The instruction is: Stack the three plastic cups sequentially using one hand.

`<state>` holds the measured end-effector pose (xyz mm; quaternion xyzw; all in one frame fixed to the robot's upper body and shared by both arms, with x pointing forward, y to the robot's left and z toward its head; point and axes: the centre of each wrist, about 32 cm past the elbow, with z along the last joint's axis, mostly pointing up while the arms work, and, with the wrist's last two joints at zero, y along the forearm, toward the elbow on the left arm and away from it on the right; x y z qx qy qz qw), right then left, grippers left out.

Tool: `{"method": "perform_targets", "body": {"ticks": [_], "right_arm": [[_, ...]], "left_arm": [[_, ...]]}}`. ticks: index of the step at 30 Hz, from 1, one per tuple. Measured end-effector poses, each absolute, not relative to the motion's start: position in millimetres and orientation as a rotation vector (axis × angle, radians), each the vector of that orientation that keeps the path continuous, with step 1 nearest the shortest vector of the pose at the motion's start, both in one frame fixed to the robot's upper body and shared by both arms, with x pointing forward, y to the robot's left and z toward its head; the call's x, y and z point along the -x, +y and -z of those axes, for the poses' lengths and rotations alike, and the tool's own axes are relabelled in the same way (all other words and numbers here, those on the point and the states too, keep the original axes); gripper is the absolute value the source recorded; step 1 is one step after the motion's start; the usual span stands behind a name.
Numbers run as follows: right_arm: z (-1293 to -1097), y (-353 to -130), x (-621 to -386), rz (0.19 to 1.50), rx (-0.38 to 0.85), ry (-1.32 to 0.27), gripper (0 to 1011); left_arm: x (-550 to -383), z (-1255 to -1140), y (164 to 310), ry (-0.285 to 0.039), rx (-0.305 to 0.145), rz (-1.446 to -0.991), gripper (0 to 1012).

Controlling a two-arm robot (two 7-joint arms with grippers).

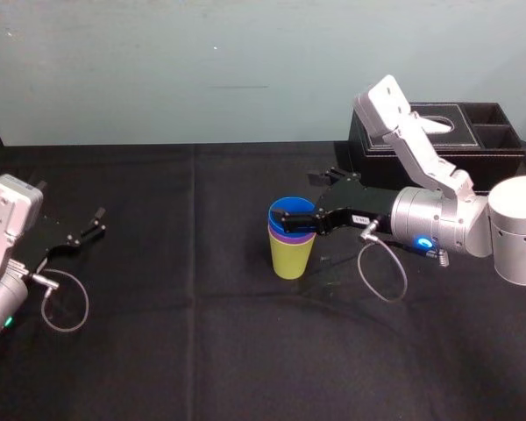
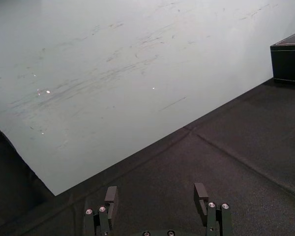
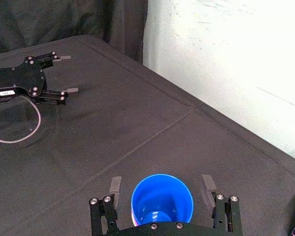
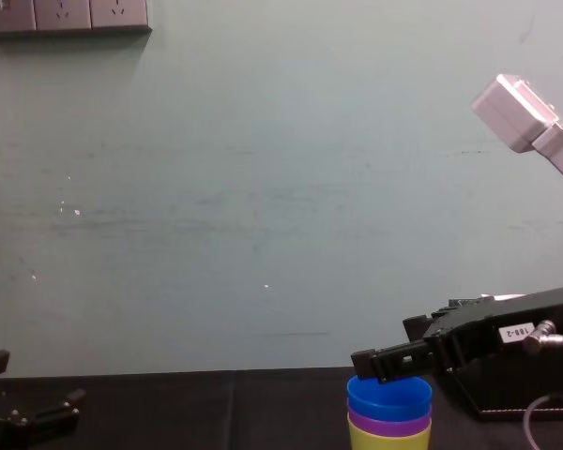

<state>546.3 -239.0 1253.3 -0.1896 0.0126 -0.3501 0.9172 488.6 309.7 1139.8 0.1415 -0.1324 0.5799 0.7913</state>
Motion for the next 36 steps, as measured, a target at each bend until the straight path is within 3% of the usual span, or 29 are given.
{"method": "perform_targets", "body": {"ticks": [21, 28, 36], "right_arm": [[-1259.4, -237, -543, 0.718, 0.378, 0.009, 1003], [-1267.8, -244, -533, 0.781, 0.338, -0.028, 1003], [-1266.9, -267, -526, 0.929, 0.307, -0.060, 1003]], "left_arm": [[-488.6, -1139.8, 309.7, -0.285, -0.304, -1.248, 1011], [-488.6, -1139.7, 309.7, -0.285, -0.305, -1.248, 1011], [-488.6, -1139.8, 309.7, -0.285, -0.305, -1.248, 1011]]}}
